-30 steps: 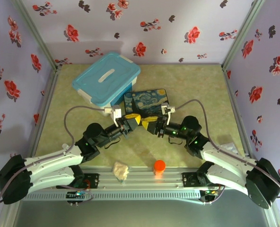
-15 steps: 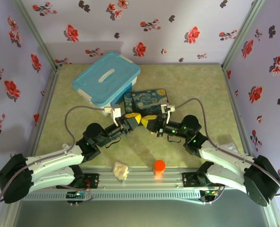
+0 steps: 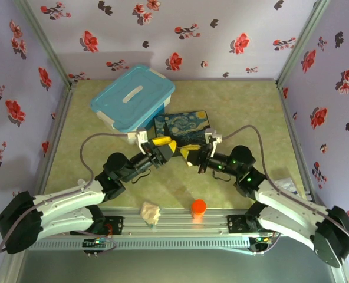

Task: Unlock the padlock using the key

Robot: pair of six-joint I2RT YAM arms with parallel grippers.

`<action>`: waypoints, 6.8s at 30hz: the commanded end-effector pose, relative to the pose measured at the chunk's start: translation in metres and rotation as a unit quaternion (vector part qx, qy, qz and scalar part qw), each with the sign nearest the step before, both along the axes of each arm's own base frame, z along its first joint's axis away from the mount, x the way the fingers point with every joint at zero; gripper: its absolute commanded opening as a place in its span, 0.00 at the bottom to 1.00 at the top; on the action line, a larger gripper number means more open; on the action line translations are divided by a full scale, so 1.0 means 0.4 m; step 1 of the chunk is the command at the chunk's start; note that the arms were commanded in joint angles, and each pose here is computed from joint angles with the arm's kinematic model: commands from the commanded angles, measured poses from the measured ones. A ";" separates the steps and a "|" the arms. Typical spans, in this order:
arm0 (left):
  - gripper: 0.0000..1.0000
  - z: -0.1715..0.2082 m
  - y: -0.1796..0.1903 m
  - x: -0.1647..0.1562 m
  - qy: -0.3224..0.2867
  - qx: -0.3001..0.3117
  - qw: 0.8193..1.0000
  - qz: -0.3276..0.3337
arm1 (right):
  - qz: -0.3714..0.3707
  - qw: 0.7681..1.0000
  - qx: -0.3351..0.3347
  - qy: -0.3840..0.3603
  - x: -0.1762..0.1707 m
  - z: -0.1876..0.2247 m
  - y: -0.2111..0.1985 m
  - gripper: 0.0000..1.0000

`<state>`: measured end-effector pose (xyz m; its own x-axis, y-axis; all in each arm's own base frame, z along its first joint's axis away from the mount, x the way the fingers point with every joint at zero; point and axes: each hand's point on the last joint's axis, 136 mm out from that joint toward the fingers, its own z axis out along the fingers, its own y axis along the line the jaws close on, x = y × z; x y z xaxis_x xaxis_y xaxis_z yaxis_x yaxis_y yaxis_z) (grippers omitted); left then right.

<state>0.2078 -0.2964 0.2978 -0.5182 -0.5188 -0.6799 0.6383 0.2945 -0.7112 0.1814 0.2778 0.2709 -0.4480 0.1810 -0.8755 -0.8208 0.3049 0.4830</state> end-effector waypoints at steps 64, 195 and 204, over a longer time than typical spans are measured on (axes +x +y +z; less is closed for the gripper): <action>0.00 -0.241 -0.118 0.070 0.335 -0.198 0.921 -0.006 | -0.187 0.848 -0.399 -0.295 0.028 -0.183 -0.031 0.48; 0.74 -0.606 -0.199 0.134 0.226 0.395 0.885 0.094 | -0.253 0.927 -0.171 0.219 0.097 -0.358 -0.281 0.00; 0.68 -0.673 -0.216 0.140 0.250 0.379 0.887 0.081 | -0.247 0.931 -0.155 0.217 0.094 -0.359 -0.275 0.00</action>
<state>0.2616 -0.3821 0.0362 -0.8112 -0.0814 -0.5791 0.2187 0.8762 -0.4295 0.2160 0.1699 0.1232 -0.7217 0.2158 -0.6577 -0.2836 0.7746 0.5653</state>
